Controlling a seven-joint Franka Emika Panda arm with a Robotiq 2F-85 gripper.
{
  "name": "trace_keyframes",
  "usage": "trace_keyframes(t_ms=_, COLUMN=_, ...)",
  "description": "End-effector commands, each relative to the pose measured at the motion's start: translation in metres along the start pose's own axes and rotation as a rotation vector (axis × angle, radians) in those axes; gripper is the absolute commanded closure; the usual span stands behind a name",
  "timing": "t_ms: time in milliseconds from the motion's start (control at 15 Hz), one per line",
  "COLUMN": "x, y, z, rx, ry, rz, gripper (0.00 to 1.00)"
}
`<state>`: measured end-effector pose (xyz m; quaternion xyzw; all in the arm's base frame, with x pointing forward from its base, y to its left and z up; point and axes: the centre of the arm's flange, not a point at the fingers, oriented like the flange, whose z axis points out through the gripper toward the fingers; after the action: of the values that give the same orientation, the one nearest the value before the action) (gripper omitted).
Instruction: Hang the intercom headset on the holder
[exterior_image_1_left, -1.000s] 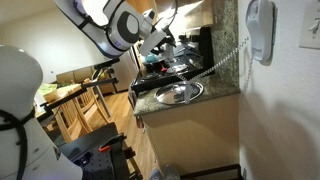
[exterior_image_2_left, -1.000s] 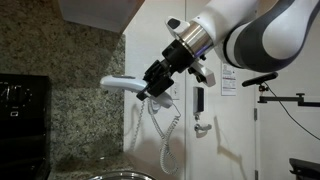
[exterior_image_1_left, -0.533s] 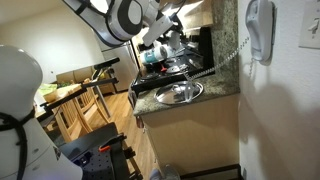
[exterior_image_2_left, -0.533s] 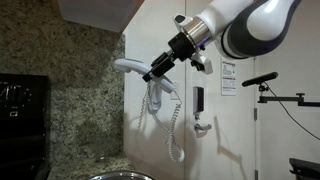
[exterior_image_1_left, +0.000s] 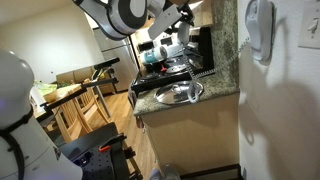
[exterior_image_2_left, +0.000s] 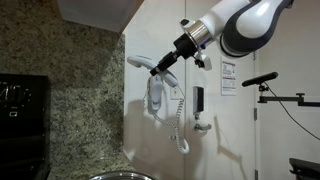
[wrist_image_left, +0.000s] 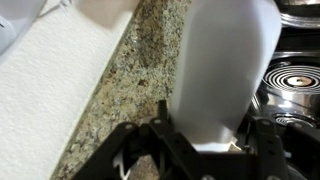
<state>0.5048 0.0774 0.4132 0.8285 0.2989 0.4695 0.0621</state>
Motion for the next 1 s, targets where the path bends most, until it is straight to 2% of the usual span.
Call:
trace_keyframes(t_ms=0, x=-0.070, y=-0.022, z=0.022, rx=-0.038, ry=0.034, rz=0.060, gripper=0.66)
trace_keyframes(t_ms=200, x=-0.075, y=-0.014, z=0.023, rx=-0.057, ry=0.015, rz=0.090, gripper=0.66)
trace_keyframes(t_ms=333, x=-0.076, y=-0.014, z=0.025, rx=-0.041, ry=0.018, rz=0.094, gripper=0.66)
trace_keyframes(t_ms=400, x=-0.015, y=0.020, z=-0.001, rx=-0.038, ry=-0.028, rz=0.073, gripper=0.41)
trace_keyframes(t_ms=933, x=-0.018, y=0.017, z=0.000, rx=-0.032, ry=-0.034, rz=0.073, gripper=0.41)
